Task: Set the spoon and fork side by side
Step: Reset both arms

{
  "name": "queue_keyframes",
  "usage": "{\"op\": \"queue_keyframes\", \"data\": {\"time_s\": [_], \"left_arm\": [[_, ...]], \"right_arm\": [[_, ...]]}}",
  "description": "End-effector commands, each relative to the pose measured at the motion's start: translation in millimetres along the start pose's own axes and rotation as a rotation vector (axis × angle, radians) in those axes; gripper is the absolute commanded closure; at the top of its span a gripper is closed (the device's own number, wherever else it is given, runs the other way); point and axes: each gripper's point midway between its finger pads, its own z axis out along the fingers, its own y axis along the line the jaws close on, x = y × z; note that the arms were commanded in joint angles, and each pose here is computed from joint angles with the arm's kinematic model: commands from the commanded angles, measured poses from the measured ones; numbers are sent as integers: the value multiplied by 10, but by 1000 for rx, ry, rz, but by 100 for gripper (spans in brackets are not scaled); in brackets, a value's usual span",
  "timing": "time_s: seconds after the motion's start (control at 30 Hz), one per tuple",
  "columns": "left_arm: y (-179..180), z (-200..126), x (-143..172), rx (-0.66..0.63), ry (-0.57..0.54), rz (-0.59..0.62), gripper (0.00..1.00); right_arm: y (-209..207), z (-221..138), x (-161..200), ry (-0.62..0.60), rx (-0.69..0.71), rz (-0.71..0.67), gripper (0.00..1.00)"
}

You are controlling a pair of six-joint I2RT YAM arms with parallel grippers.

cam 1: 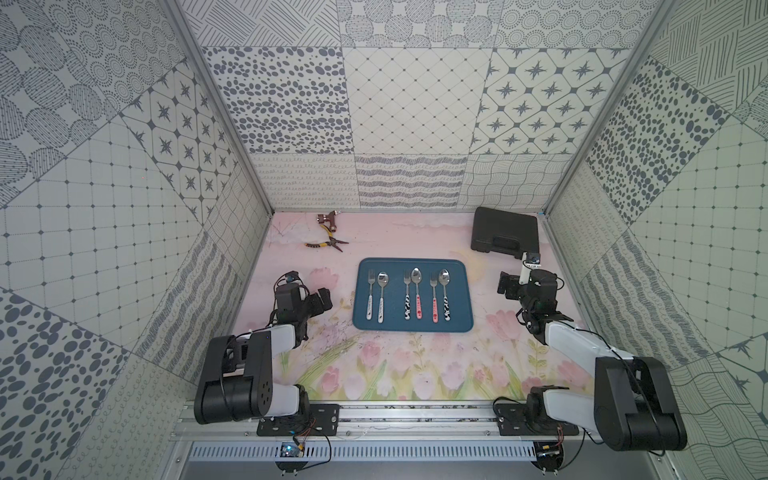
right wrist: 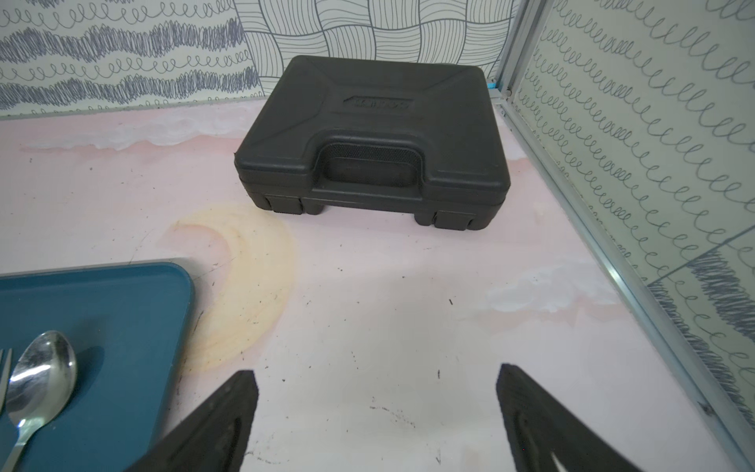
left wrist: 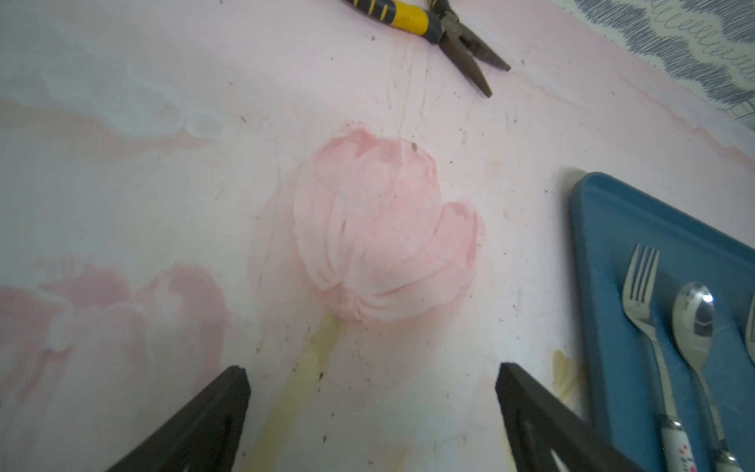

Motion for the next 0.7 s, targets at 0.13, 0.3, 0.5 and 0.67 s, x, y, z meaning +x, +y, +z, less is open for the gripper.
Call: {"op": "queue_keyframes", "data": {"time_s": [0.13,0.3,0.5,0.67], "left_arm": [[-569,162,-337,149,-208,292,1],[-564,189,-338,118,-199,303,1],[-563,193,-325,110,-186,303,1],[-563,193,-325,110,-181,300,1]], "right_arm": [[130,140,-82,-206,-90,25,3],[448,243,-93,-156,-230,-73,3],[372,277,-83,-137,-191,-46,3],[374,278,-95,-140,-191,-46,3]]}}
